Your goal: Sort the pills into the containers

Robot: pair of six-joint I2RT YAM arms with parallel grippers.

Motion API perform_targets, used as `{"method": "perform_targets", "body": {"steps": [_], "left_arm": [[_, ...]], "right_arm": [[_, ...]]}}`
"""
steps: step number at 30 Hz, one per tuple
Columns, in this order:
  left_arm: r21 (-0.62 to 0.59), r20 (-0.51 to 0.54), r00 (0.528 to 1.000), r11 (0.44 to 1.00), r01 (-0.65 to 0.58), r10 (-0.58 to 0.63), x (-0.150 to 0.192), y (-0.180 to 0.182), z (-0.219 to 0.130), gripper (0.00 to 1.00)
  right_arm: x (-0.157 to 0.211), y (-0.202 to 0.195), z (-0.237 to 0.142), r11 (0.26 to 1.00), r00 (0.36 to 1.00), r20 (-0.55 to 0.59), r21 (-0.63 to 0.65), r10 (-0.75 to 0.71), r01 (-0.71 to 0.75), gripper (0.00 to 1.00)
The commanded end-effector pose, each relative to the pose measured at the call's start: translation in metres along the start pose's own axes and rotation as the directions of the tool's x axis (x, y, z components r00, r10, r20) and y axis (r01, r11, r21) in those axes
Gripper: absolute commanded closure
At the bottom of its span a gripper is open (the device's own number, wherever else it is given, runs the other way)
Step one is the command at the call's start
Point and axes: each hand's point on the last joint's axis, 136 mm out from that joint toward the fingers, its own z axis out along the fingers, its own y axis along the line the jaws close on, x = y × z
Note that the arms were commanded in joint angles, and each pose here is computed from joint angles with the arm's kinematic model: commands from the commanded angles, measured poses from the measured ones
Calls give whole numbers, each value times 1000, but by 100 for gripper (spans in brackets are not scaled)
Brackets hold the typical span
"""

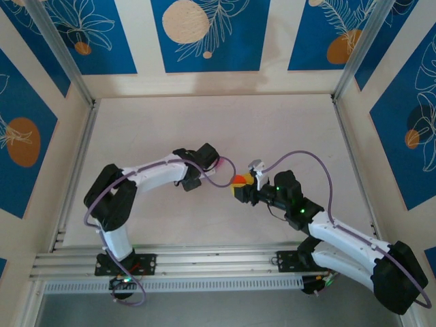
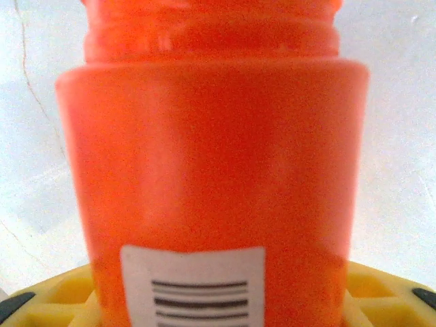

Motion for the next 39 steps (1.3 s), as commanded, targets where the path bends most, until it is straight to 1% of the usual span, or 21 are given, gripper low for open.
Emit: {"method": "perform_targets", "body": {"steps": [1, 4, 8, 10, 13, 15, 17, 20, 22, 24, 25, 26, 27, 28, 30, 31, 33, 36, 39], "left_arm": [[2, 98, 990, 995, 104, -104, -7, 8, -17, 100], [19, 198, 964, 984, 174, -175, -15, 12, -31, 100], [64, 360, 896, 965, 253, -259, -27, 17, -58, 100], [96, 459, 842, 958, 271, -284, -35, 18, -76, 100], [147, 633, 722, 959, 242, -279, -47, 16, -109, 100], [171, 756, 592, 958, 232, -279, -52, 18, -141, 100], [190, 842, 466, 957, 220, -274, -54, 21, -170, 100], [216, 936, 240, 958, 191, -259, -52, 21, -216, 100], [218, 971, 67, 964, 151, -230, -48, 19, -249, 100], [216, 972, -123, 969, 119, -202, -37, 16, -282, 100], [216, 962, -193, 970, 115, -192, -31, 16, -294, 100], [211, 953, -245, 972, 105, -180, -27, 14, -303, 100], [190, 948, -275, 978, 88, -159, -24, 10, -307, 100], [170, 945, -295, 983, 73, -142, -23, 6, -310, 100], [131, 942, -315, 991, 24, -117, -25, -5, -310, 100], [127, 941, -316, 992, 4, -120, -27, -9, -308, 100], [166, 942, -290, 985, -37, -169, -34, -13, -302, 100], [237, 939, -231, 966, -108, -256, -42, -20, -297, 100], [297, 929, -182, 942, -154, -323, -45, -28, -288, 100]], "right_arm": [[-26, 5, -2, 1000, 999, 52, -16, 8, -8, 100], [-35, 8, -6, 1000, 999, 52, -18, 16, -15, 100], [-53, 17, -17, 999, 998, 61, -36, 13, -10, 100], [-62, 21, -24, 999, 998, 61, -41, 11, -8, 100], [-77, 31, -35, 998, 997, 70, -61, 11, -7, 100], [-88, 37, -42, 997, 997, 73, -72, -3, 8, 100], [-100, 43, -49, 997, 997, 73, -77, -20, 25, 100], [-119, 53, -61, 995, 996, 84, -86, -41, 48, 100], [-133, 61, -69, 993, 994, 98, -101, -57, 67, 100], [-145, 69, -76, 990, 992, 103, -119, -67, 79, 100], [-150, 72, -79, 988, 992, 105, -129, -73, 86, 100], [-155, 78, -82, 984, 991, 107, -146, -83, 99, 100], [-158, 83, -84, 980, 990, 105, -167, -94, 110, 100], [-162, 88, -86, 974, 988, 108, -185, -110, 128, 100], [-167, 101, -89, 955, 983, 97, -242, -153, 173, 100], [-168, 107, -90, 943, 980, 88, -269, -178, 196, 100], [-168, 118, -93, 915, 969, 64, -320, -239, 247, 100], [-167, 130, -94, 876, 946, 45, -367, -320, 313, 100], [-170, 139, -94, 832, 920, 64, -405, -387, 378, 100]]}}
